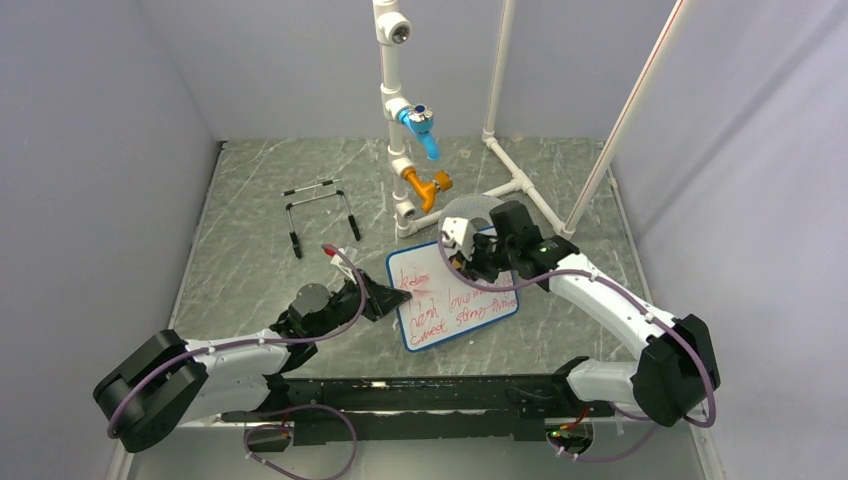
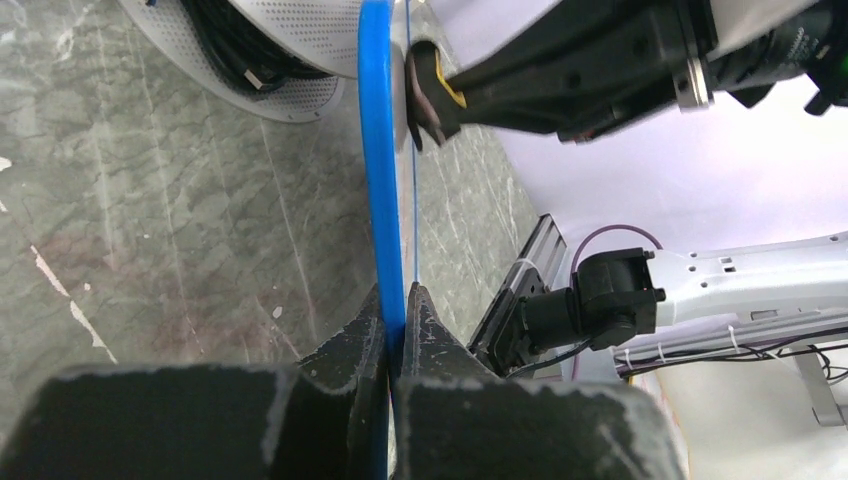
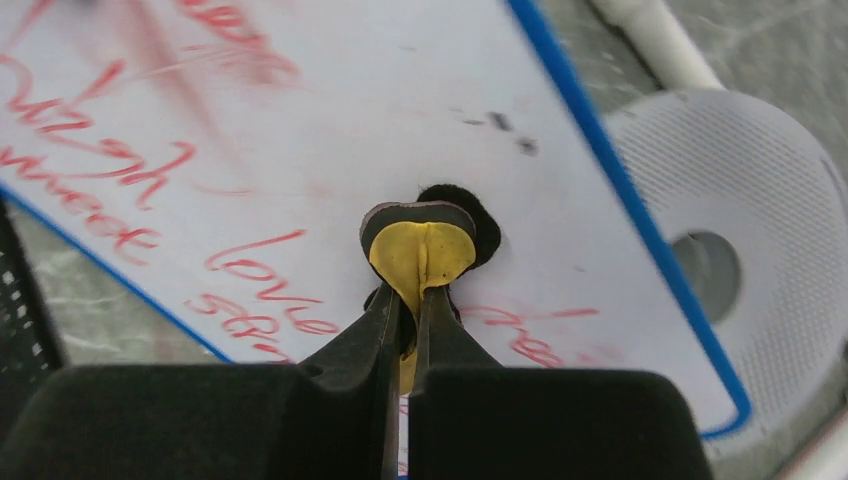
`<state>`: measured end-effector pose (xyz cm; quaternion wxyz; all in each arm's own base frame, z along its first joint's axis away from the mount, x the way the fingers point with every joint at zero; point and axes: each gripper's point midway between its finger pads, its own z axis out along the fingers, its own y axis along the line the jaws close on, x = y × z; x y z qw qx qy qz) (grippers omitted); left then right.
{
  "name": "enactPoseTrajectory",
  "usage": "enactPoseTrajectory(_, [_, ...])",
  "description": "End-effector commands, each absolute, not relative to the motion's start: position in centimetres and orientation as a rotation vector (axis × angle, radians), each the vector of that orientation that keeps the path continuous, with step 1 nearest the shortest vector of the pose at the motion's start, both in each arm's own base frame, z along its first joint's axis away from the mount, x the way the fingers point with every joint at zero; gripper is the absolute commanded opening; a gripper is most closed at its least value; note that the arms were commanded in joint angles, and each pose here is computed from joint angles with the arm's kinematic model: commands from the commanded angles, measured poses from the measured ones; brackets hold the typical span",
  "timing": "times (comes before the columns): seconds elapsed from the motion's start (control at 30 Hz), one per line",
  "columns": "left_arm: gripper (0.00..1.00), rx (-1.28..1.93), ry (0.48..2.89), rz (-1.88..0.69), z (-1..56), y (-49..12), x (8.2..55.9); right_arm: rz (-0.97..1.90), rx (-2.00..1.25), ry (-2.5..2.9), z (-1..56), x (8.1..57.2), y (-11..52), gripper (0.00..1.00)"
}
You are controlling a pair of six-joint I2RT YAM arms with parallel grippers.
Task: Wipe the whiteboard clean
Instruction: Erase the whiteboard at the center of the board.
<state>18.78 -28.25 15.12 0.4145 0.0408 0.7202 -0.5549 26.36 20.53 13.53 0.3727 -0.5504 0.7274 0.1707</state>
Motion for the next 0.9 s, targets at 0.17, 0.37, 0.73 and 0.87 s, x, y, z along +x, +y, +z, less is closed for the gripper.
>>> enactPoseTrajectory(0.17, [0.0,0.303,1.59,-1.535,19.4,-29.1,16.1,0.391,-1.222,1.905,14.9,28.5,19.1,0.0])
enactPoseTrajectory(0.37, [0.0,0.328,1.581,-1.54,19.8,-29.5,16.1,0.536,-1.393,1.855,13.5,24.9,20.0,0.0])
enactPoseTrajectory(0.73, [0.0,0.338,1.596,-1.521,19.6,-29.5,16.2,0.326,-1.187,1.9,15.1,29.0,18.2,0.0])
enactPoseTrajectory(0.87, [0.0,0.355,1.601,-1.506,19.6,-29.6,16.3,0.402,-1.284,1.894,13.7,27.1,18.7,0.0])
